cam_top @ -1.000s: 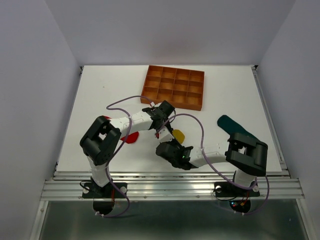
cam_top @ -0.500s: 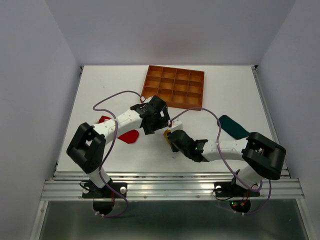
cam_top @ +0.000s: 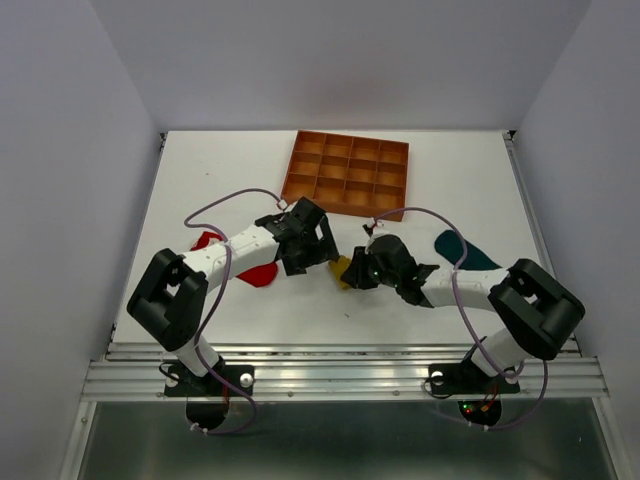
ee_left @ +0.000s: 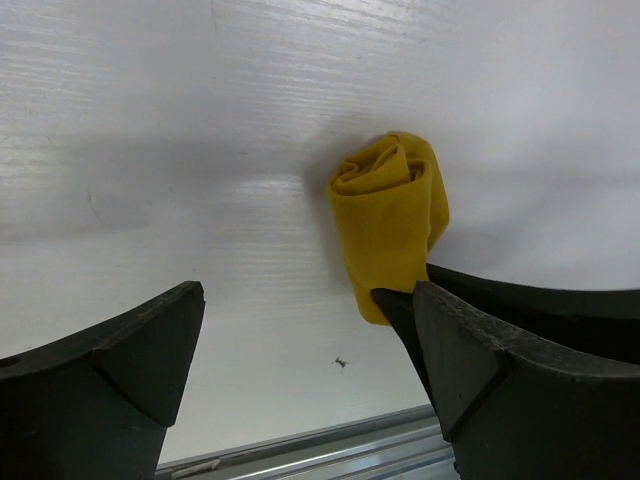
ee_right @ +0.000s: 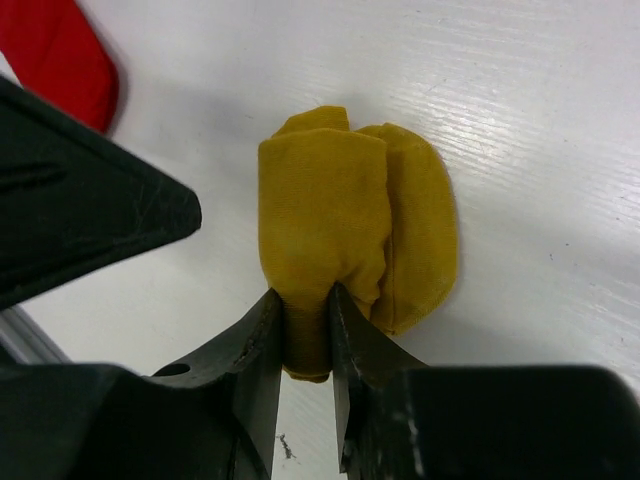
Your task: Roll the socks
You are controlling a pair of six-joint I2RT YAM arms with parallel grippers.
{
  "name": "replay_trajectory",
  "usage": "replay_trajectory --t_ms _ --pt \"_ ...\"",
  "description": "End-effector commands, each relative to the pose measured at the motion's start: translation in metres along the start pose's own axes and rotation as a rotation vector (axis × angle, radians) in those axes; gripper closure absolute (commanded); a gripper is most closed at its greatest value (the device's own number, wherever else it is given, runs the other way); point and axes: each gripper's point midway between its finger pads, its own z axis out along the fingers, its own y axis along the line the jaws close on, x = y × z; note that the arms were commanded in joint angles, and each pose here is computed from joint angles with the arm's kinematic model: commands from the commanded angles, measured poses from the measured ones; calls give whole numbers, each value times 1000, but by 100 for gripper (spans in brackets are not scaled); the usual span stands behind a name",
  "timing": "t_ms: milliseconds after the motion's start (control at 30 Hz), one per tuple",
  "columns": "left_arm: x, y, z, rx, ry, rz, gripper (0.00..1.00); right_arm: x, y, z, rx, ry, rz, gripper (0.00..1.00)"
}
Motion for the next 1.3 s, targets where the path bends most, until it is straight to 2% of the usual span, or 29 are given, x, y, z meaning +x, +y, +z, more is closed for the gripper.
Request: replay_trajectory --t_ms 0,533,800,1100,1200,1267 --pt "-2 -17 -9 95 -9 37 5 20 -2 1 -89 123 120 87" --pt "0 -27 21 94 45 93 29 22 -19 11 -196 261 267 85" --pt "1 -21 34 58 61 103 32 27 -22 16 -225 313 301 85" --pt "2 -10 46 21 72 102 40 32 -31 17 -227 343 336 83" --pt "-1 -5 49 4 59 89 47 32 -34 17 -225 343 337 82" --pt "-2 -1 53 -4 63 81 56 30 -38 18 -216 337 333 82"
